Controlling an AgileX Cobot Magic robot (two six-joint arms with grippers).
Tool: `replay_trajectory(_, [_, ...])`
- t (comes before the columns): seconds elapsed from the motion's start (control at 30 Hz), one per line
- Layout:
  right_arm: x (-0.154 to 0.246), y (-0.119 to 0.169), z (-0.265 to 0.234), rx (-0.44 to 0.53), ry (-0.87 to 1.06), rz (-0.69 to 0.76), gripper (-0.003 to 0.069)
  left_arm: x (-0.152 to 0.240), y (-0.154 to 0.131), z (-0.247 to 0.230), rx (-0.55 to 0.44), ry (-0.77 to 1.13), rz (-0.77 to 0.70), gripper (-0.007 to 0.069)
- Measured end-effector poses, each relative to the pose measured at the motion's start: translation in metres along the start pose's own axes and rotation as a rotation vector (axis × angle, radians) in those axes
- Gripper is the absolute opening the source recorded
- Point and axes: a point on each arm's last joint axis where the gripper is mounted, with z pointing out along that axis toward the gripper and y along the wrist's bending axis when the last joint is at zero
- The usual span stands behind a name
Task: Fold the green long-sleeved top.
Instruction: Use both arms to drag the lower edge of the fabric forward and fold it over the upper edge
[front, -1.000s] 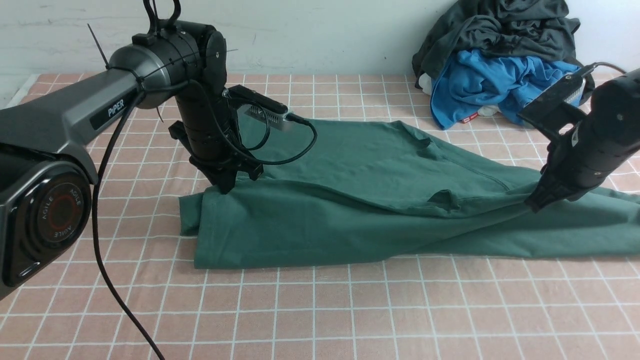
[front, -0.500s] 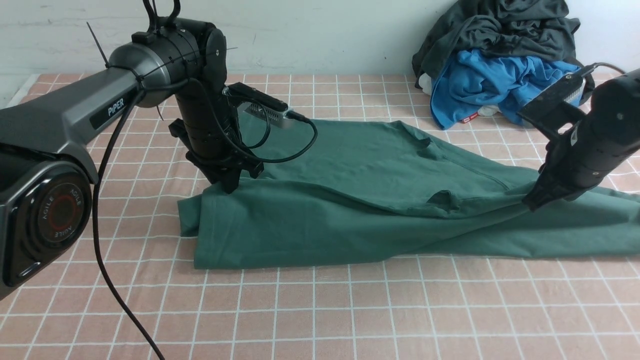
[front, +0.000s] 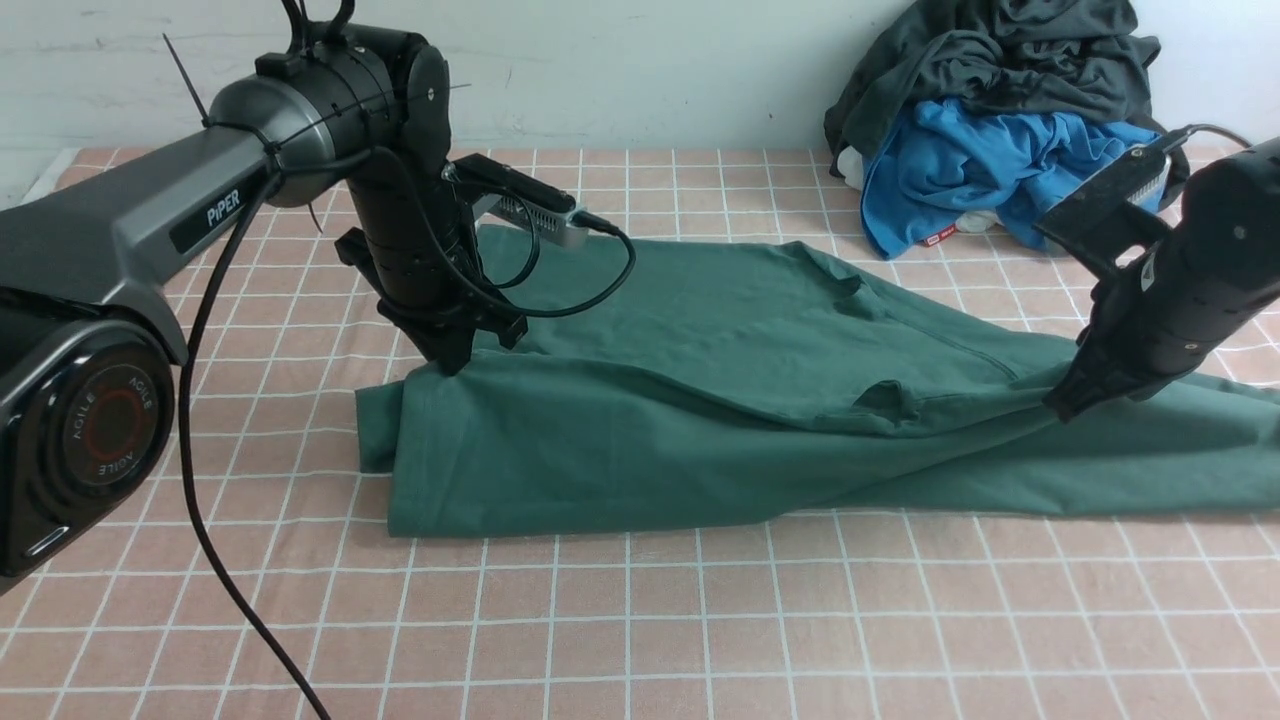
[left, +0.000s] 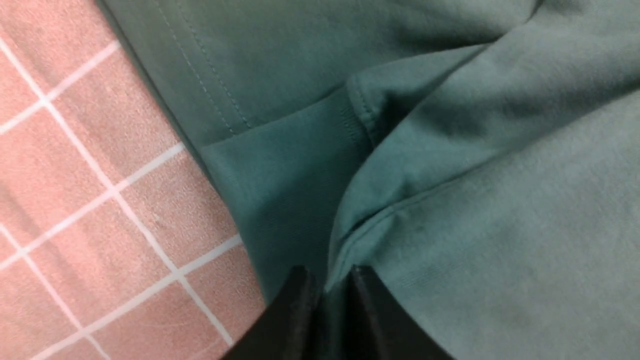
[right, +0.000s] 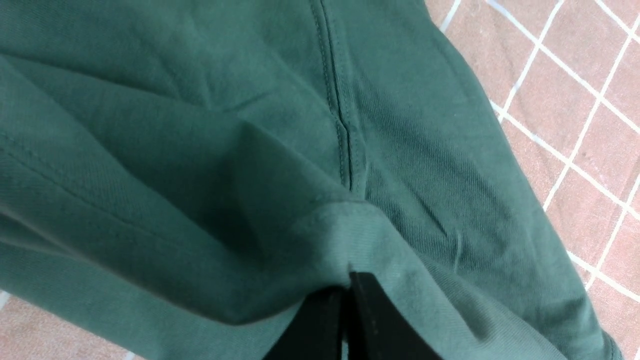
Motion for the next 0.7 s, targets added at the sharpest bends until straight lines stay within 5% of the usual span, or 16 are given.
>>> replay_trajectory(0.2, [0.0, 0.0002, 0.0, -0.002, 0.0, 0.002, -0.0003, -0.0001, -0.0005, 0.0, 0.0, 0.0, -0.033, 0.0288])
replay_trajectory(0.33, [0.0, 0.0002, 0.0, -0.002, 0.0, 0.002, -0.0003, -0.0006, -0.0013, -0.0004, 0.0, -0.001, -0.042, 0.0302])
replay_trajectory(0.7, [-0.0001, 0.0002, 0.0, -0.002, -0.001, 0.003, -0.0003, -0.0006, -0.0013, -0.0019, -0.001, -0.004, -0.045, 0.0022])
